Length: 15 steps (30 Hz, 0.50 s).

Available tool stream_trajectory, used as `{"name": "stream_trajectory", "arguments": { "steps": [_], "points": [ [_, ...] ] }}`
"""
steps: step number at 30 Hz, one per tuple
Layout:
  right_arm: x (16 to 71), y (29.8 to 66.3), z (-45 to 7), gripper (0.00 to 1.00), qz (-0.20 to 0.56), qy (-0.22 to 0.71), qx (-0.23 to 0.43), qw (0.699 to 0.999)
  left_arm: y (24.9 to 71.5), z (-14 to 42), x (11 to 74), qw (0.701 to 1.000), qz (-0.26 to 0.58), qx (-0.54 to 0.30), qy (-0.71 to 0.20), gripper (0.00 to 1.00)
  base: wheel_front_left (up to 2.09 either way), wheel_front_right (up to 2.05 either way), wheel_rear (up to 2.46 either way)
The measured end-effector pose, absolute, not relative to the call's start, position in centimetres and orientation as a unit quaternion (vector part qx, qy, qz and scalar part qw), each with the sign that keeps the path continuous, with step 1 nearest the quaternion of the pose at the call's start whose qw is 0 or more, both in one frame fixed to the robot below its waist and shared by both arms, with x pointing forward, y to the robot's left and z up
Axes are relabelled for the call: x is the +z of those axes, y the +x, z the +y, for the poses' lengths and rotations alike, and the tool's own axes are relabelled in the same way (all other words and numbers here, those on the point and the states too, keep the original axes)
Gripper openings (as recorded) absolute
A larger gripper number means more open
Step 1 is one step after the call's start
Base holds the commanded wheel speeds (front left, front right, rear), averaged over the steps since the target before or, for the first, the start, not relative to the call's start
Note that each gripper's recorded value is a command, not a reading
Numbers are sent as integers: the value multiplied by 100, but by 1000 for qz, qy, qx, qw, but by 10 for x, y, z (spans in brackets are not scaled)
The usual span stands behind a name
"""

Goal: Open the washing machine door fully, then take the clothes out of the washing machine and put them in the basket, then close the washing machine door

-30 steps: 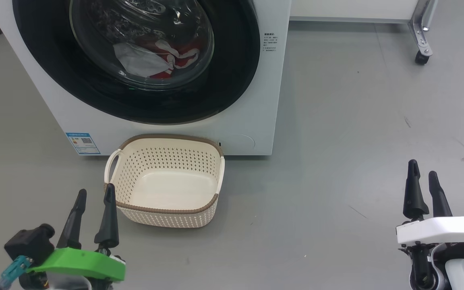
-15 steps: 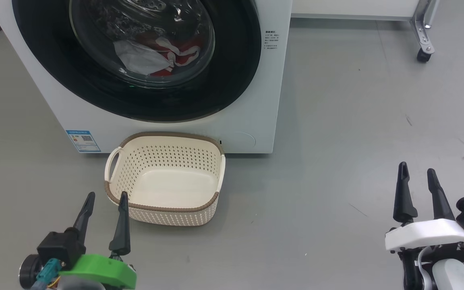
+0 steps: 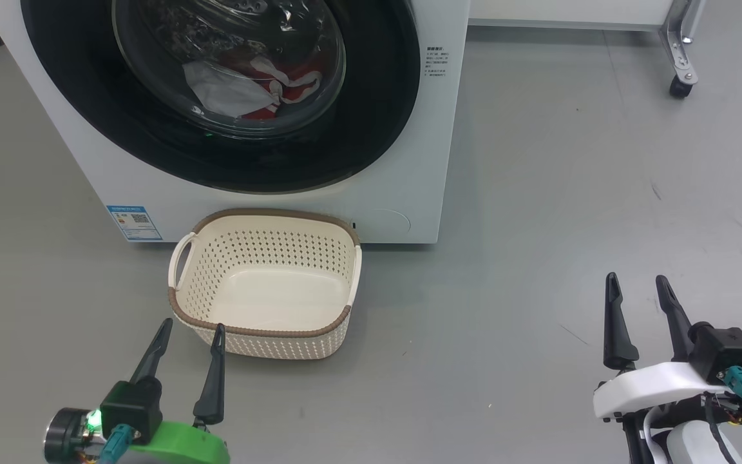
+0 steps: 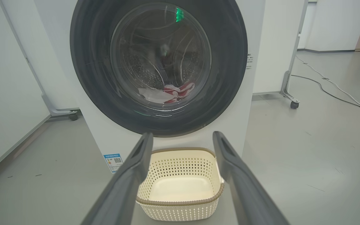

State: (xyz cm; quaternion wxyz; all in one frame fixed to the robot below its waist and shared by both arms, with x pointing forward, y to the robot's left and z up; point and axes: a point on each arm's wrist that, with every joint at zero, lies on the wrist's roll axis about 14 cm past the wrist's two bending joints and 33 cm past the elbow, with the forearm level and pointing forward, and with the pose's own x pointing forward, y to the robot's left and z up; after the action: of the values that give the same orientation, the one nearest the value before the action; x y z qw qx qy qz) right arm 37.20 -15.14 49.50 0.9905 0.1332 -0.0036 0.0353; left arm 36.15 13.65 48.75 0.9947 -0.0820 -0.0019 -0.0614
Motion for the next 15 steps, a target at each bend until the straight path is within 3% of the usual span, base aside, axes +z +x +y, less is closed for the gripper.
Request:
{"name": "stream_trajectory", "arguments": {
  "steps": [15],
  "points": [
    [488,369,-153,100,8,131,28,991,360,138,475,996,17,-46,-80,100,0,0,0]
  ]
}}
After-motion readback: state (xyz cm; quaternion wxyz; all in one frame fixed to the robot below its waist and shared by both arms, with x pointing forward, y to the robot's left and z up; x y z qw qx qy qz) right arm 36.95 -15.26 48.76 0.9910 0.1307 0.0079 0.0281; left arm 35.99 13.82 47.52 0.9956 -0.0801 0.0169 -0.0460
